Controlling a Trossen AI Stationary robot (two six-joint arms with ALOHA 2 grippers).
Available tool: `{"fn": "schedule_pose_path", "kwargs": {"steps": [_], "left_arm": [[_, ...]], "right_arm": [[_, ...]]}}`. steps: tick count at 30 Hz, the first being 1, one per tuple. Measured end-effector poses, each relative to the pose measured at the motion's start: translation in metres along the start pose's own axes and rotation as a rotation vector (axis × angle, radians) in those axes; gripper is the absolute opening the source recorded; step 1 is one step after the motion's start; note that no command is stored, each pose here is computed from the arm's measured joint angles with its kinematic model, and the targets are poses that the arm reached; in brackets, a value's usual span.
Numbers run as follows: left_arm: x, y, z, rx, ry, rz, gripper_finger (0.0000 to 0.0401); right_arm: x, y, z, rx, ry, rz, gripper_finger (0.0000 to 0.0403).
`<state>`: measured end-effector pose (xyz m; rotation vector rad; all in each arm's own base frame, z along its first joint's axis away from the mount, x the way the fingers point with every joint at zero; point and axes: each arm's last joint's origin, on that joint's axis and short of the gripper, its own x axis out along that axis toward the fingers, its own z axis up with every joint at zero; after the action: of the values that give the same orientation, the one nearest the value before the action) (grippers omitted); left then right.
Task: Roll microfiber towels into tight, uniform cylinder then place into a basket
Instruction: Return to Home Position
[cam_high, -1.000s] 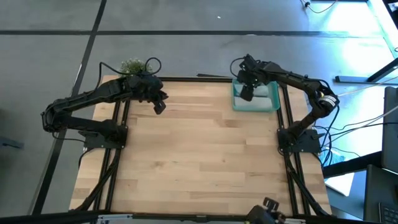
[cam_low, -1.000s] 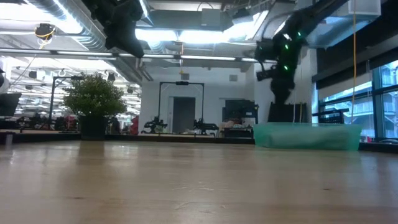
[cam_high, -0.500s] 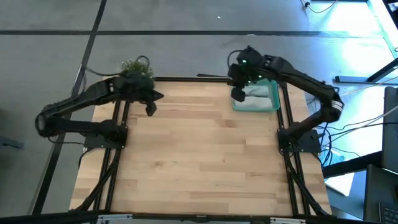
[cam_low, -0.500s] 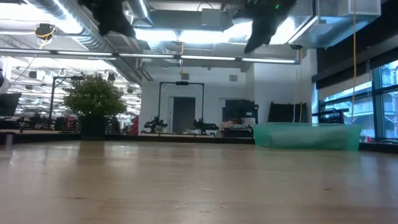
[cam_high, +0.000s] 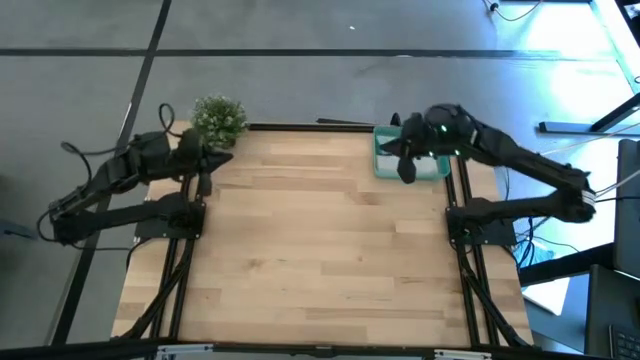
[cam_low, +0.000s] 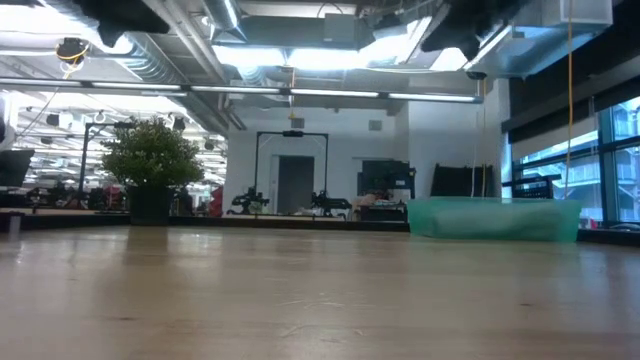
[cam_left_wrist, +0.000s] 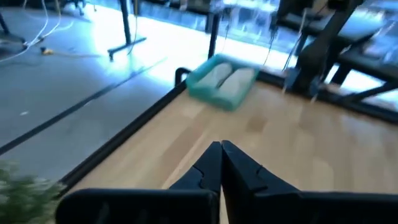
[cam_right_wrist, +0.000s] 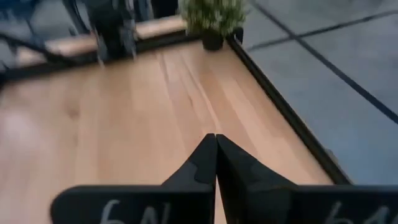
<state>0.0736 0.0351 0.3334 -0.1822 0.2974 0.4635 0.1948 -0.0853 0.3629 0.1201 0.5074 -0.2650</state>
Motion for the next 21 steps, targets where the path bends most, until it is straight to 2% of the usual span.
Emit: {"fn": "schedule_pose_path", "kwargs": {"steps": [6,12,18,21], "left_arm": [[0.002,0.002,-0.034,-0.036,-0.153,-0.095,0.0001],[0.007,0.005,-0.061,-0.033,-0.275,-0.108,0.0001],[0.011,0.009,-0.09,-0.046,-0.323,-0.08,0.0001],[0.016,0.01,-0.096,-0.058,-0.289,-0.084,0.0001]], "right_arm": [[-0.006,0.011,-0.047,0.125,-0.24,0.064,0.0004],[-0.007,0.019,-0.088,0.14,-0.463,0.14,0.0009],[-0.009,0.022,-0.124,0.185,-0.576,0.191,0.0004],[-0.009,0.021,-0.138,0.215,-0.59,0.202,0.0009]]}}
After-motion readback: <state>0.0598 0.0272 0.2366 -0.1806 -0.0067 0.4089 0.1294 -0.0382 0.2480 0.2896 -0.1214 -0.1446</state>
